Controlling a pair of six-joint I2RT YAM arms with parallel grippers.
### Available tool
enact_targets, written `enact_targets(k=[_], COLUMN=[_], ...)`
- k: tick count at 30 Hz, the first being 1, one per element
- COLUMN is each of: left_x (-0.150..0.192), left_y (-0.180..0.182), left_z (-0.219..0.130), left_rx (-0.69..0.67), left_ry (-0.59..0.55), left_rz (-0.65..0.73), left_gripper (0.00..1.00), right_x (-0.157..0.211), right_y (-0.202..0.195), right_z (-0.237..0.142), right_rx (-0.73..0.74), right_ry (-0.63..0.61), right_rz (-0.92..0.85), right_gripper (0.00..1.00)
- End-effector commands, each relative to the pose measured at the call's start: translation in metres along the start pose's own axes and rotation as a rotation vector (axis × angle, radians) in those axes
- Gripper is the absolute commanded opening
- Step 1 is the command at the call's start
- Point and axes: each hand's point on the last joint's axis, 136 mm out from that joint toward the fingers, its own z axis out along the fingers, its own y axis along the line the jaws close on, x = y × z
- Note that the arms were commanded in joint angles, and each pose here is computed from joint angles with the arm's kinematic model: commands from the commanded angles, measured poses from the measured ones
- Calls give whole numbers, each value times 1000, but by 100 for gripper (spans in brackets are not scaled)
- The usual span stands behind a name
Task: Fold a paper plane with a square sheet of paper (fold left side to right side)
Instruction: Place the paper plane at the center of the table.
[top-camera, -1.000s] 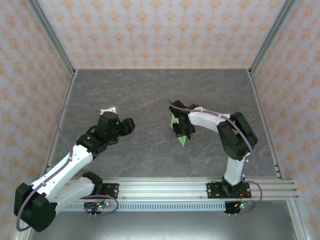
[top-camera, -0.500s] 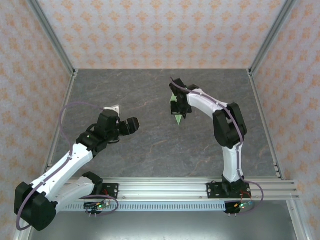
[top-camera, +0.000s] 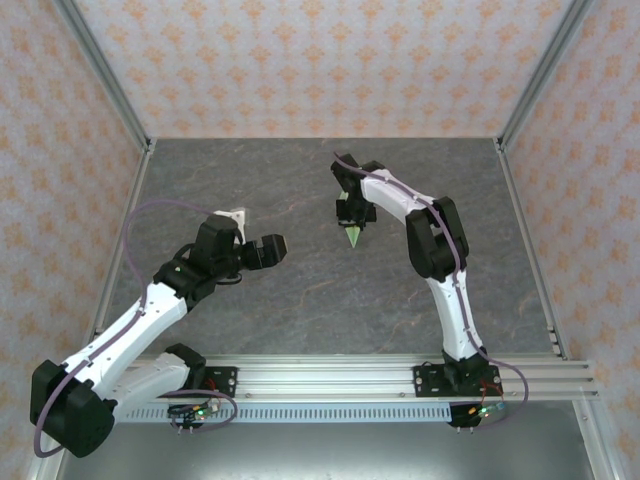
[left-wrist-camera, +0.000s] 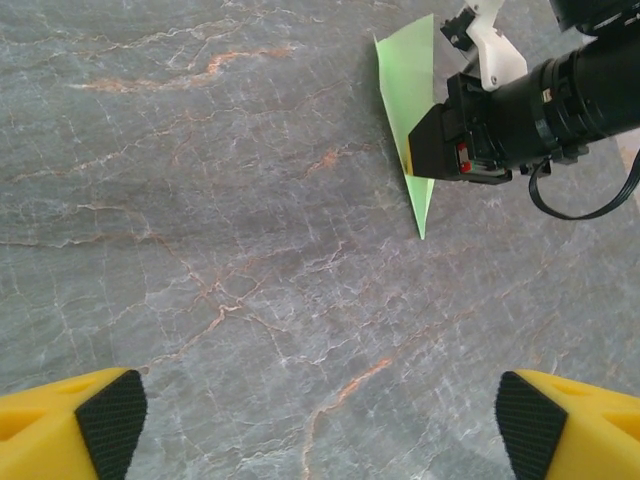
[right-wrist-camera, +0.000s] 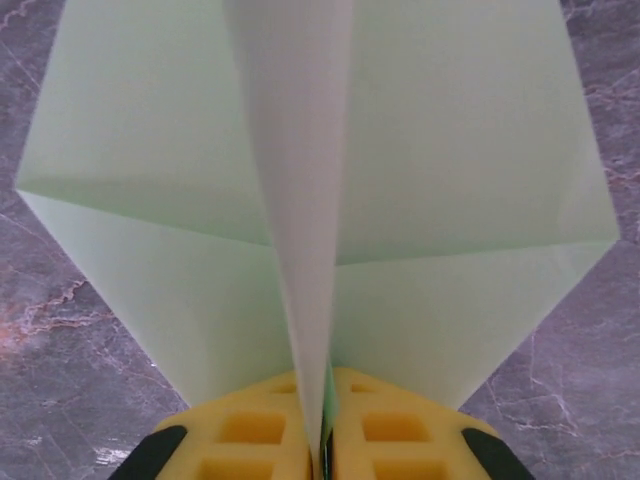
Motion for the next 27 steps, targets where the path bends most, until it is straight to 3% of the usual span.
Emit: enact_targets(k=[1, 12, 17, 24, 27], left_x=[-9, -15, -23, -54, -74], left_y=[-10, -11, 0, 35, 61], left_z=[-4, -5, -6, -17, -30], left_rx=[26, 12, -70, -287, -406], left_ry=[-18, -26, -51, -189, -295], left_rz=[39, 48, 43, 32, 9], left_gripper=[100, 100, 100, 100, 100], right_x=[8, 6, 15, 27, 29], right_y=[-4, -4, -13, -47, -84], right_z=[0, -48, -84, -149, -175], right_rx=[24, 35, 50, 61, 84], right_ry=[43, -20, -68, -283, -459], right_rz=[-15, -49, -52, -37, 30], right_gripper=[18, 34, 42, 63, 79])
